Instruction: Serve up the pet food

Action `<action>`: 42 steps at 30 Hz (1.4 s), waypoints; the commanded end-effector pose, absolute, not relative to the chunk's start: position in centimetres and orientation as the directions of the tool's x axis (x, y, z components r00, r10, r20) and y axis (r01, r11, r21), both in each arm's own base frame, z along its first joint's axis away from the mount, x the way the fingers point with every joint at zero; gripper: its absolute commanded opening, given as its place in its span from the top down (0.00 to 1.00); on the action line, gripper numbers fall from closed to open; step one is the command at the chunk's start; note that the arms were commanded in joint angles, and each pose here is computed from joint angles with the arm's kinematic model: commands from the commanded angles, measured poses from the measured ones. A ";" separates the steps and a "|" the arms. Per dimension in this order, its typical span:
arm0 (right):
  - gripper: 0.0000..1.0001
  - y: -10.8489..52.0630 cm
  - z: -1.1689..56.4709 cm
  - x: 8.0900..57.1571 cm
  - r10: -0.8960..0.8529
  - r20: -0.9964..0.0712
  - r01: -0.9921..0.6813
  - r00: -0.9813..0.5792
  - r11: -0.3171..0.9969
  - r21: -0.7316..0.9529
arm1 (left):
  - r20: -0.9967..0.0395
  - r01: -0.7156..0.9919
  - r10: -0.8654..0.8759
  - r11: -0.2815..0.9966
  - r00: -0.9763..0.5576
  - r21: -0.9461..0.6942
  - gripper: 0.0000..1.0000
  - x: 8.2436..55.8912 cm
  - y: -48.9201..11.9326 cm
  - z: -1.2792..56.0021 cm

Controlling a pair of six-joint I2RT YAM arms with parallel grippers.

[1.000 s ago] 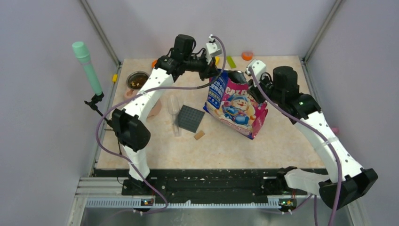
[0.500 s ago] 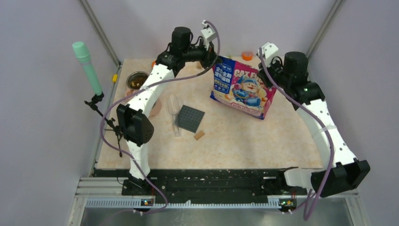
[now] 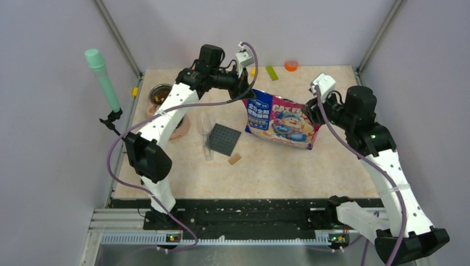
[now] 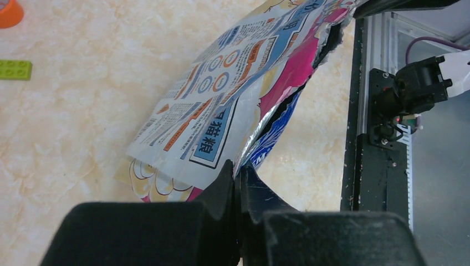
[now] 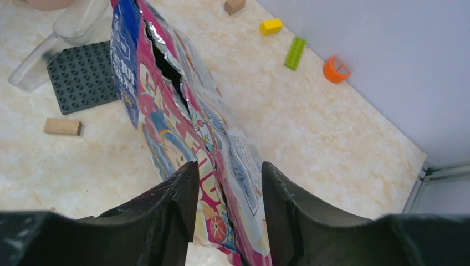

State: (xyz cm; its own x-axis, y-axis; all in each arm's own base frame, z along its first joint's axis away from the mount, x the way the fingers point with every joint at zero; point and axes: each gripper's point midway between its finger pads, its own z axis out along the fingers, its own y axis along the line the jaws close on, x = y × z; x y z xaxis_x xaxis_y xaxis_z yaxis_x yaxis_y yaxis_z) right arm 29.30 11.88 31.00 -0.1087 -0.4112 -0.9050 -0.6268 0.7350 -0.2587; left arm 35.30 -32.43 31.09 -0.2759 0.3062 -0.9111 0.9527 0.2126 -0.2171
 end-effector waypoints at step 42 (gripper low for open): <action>1.00 17.6 34.8 29.1 -0.461 -0.886 -0.773 0.038 0.549 -0.319 | -0.890 0.982 0.444 0.095 0.107 0.165 1.00 35.6 -37.6 30.6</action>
